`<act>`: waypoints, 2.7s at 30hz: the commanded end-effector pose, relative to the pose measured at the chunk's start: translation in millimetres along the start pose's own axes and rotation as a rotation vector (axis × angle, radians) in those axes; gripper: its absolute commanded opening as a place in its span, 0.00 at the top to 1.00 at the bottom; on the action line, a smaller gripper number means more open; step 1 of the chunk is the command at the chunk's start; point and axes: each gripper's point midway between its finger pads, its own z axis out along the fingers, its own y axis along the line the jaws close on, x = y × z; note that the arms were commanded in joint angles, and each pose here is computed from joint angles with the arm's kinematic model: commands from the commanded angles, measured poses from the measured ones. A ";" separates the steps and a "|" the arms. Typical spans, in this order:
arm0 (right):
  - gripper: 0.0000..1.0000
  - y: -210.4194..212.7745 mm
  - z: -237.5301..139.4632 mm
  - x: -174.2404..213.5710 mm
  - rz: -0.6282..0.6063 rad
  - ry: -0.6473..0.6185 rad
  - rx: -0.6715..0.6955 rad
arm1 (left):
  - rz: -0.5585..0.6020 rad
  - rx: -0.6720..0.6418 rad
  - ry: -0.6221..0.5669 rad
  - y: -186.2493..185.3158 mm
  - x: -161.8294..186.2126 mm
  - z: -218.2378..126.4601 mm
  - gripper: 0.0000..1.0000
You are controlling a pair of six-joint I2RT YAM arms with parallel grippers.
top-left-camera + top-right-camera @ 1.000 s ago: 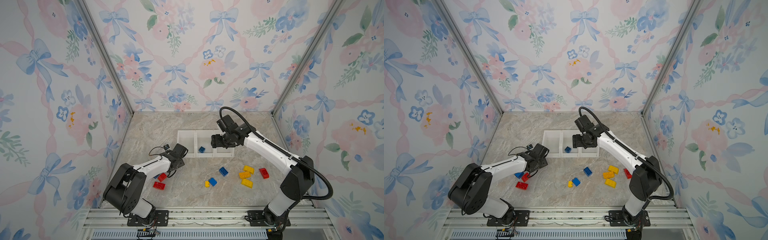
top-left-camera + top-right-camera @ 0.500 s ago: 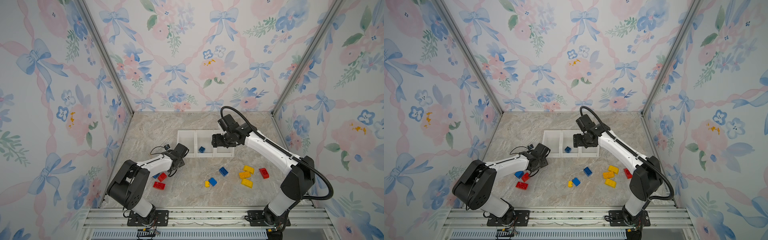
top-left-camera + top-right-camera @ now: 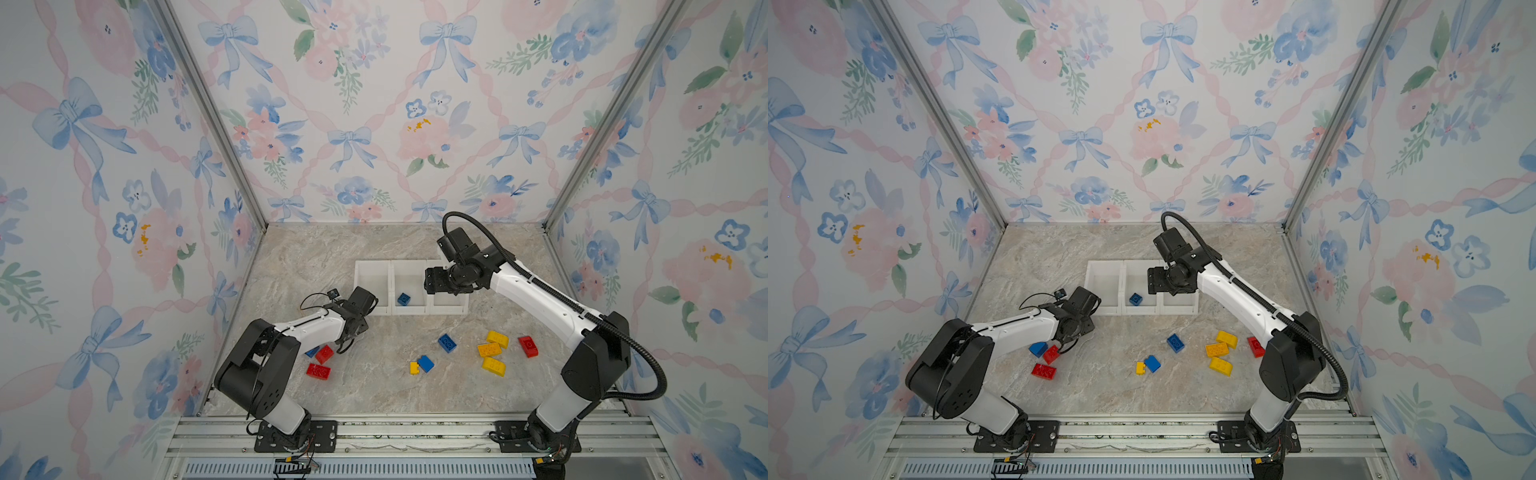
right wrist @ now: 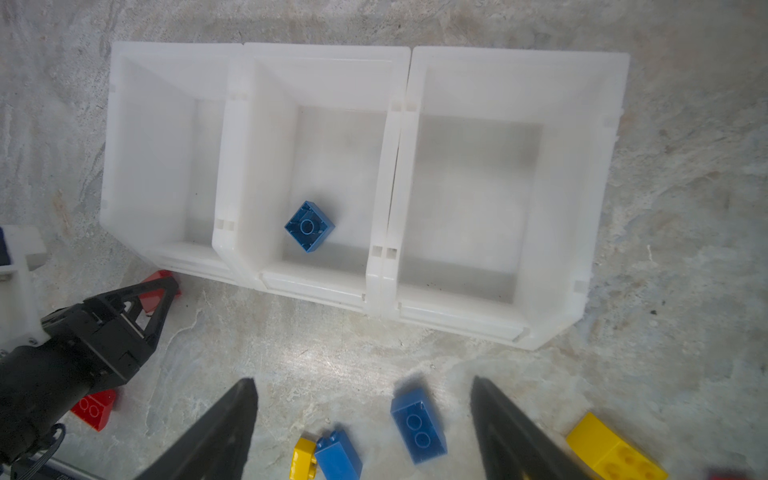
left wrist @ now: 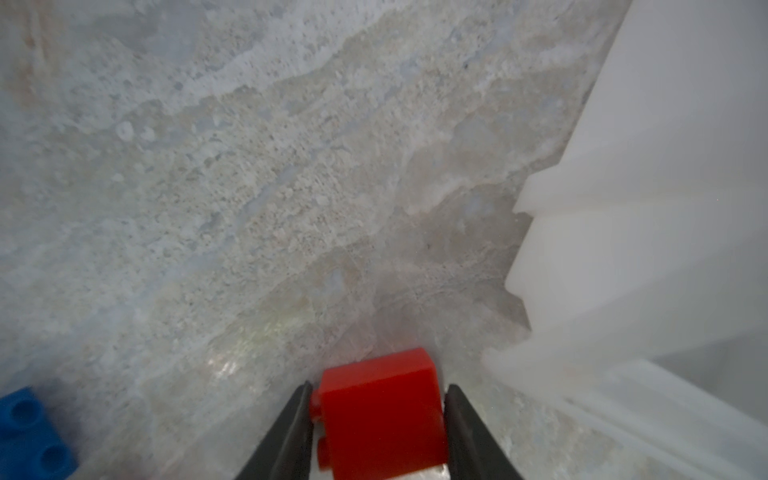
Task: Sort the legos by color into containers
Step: 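Lift the red brick with the left gripper over the bin nearest it, then drop the red brick from the left gripper while the right gripper nears yellow bricks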
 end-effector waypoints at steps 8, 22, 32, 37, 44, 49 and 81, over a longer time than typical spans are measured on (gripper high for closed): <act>0.16 -6.7 -4.4 5.8 -0.002 0.006 -0.003 | -0.001 -0.009 0.024 10.9 15.5 -2.7 0.68; 0.16 -7.4 -13.5 15.7 0.029 -0.001 -0.035 | -0.002 0.060 -0.090 1.1 -11.0 -52.8 0.77; 0.16 -10.0 -13.8 21.6 0.055 0.000 -0.037 | 0.079 0.142 -0.201 -42.3 -54.8 -98.4 0.78; 0.16 -10.0 -14.4 21.7 0.066 -0.003 -0.039 | 0.168 0.148 -0.240 -78.3 -78.1 -102.4 0.76; 0.16 -14.4 -19.5 23.8 0.087 -0.013 -0.033 | 0.287 0.144 -0.243 -115.2 -85.0 -73.7 0.74; 0.16 -21.2 -26.5 26.8 0.099 -0.019 -0.023 | 0.338 0.131 -0.205 -123.8 -75.3 -42.7 0.74; 0.14 -78.6 -26.2 67.6 0.240 0.080 0.085 | 0.346 0.159 -0.206 -113.1 -65.6 -52.8 0.31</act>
